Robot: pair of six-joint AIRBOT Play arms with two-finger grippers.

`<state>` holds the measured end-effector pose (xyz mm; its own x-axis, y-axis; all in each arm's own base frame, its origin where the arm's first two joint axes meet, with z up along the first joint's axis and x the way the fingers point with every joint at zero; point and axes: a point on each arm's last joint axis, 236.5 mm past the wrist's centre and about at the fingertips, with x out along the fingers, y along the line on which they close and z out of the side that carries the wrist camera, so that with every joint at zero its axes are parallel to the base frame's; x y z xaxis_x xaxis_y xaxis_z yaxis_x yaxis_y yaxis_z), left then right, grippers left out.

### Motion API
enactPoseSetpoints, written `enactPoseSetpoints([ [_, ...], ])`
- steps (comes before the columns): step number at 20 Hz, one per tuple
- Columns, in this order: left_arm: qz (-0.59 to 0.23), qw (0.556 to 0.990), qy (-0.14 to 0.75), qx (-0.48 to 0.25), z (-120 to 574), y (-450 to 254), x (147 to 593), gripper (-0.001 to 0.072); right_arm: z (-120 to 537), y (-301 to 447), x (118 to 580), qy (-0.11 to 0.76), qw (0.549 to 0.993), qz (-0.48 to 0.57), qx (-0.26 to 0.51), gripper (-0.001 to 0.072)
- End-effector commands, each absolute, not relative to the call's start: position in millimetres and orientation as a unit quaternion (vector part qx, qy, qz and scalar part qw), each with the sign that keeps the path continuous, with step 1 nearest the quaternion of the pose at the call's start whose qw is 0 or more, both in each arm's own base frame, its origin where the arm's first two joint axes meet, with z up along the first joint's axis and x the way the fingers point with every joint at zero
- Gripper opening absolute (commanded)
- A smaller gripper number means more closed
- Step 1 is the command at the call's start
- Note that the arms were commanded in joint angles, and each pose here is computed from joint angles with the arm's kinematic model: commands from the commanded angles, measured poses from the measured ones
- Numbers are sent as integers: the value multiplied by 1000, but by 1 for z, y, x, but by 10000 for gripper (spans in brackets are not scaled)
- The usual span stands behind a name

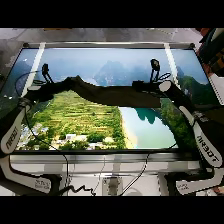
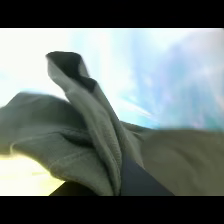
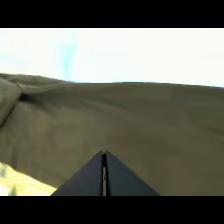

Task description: Fold the clothes and pants, and hang the long-sleeved shirts on hangers.

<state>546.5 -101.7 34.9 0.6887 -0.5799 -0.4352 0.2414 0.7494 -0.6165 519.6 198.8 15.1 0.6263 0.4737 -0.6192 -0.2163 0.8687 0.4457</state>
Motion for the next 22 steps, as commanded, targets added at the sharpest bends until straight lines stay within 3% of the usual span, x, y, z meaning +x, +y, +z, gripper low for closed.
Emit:
enactPoseSetpoints([
  [1, -291, 881, 329, -175, 95, -116, 501, 17, 5, 255, 510, 387, 879, 225, 162, 9],
  [6, -375, 863, 307, -143, 178, -147, 430, 17, -3, 374, 481, 397, 848, 302, 180, 10],
  [10, -376, 870, 288, -140, 201, -148, 419, 17, -13, 457, 445, 406, 824, 345, 194, 10],
  [13, -372, 864, 301, -158, 195, -150, 421, 17, -12, 476, 435, 400, 823, 354, 193, 11],
  [18, -393, 842, 333, -162, 156, -197, 432, 17, -20, 402, 462, 430, 830, 339, 102, 12],
  [22, -404, 820, 345, -212, 111, -288, 448, 17, -9, 246, 507, 476, 841, 252, 55, 12],
])
